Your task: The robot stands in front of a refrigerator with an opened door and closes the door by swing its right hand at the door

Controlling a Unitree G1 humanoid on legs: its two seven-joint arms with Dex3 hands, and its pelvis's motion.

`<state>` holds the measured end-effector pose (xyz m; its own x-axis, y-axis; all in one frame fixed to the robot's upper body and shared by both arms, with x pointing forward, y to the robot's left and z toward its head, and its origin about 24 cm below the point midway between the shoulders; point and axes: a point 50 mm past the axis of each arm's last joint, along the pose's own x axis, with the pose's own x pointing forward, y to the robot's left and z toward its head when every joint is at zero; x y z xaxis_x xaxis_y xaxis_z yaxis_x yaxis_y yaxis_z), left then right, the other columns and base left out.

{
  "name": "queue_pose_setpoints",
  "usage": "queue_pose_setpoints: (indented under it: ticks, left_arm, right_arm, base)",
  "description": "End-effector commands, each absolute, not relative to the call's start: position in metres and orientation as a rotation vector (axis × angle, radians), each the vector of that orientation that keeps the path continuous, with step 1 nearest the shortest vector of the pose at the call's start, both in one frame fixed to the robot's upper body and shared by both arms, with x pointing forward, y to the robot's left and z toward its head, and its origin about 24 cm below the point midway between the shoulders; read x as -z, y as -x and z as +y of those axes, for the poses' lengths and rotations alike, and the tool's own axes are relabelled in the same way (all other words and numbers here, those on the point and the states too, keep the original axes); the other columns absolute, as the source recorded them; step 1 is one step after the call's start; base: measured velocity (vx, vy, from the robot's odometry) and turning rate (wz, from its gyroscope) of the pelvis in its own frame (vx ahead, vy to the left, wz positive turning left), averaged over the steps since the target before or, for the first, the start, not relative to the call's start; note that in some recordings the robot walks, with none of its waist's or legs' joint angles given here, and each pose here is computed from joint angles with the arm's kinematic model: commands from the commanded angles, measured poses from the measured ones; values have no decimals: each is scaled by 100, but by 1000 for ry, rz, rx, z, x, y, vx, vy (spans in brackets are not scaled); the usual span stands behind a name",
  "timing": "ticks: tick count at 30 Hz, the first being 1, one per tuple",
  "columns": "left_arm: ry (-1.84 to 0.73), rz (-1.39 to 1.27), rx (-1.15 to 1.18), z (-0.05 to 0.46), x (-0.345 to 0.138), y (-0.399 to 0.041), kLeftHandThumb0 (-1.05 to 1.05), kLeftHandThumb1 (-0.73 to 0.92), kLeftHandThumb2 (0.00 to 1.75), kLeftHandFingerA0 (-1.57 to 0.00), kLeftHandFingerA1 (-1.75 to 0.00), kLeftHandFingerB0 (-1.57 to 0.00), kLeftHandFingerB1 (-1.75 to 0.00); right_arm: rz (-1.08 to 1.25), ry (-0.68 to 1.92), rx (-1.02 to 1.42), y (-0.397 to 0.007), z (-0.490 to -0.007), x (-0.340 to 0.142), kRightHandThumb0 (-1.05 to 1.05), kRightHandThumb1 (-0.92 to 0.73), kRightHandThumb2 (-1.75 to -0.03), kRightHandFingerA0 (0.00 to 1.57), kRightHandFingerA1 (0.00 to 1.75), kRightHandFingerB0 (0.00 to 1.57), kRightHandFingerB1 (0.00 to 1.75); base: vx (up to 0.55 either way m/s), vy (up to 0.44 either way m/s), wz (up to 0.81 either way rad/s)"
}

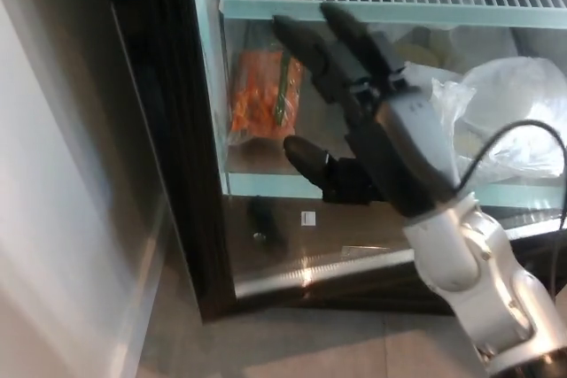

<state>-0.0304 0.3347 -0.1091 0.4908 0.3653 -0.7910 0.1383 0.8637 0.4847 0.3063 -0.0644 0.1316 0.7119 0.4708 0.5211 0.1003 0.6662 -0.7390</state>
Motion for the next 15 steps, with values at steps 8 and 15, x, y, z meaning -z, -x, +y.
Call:
queue_pose_setpoints:
  ticks: [8,15]
  left_arm:
    - [-582,972,-125,346,106,-20,-60,78,65,-45,-36,-37,-33]
    - [-556,973,-104,343,108,-28,-58,66,100,-37,-52,-23,-44]
  right_arm:
    - [49,1187,-310,-324,-147,-1,-74,-67,-97,0,37,10,38]
    - [181,1028,-303,-234,-193,59,-78,-68,-95,3,37,4,37]
  base:
    - [0,0,0]
    - [1,0,1]
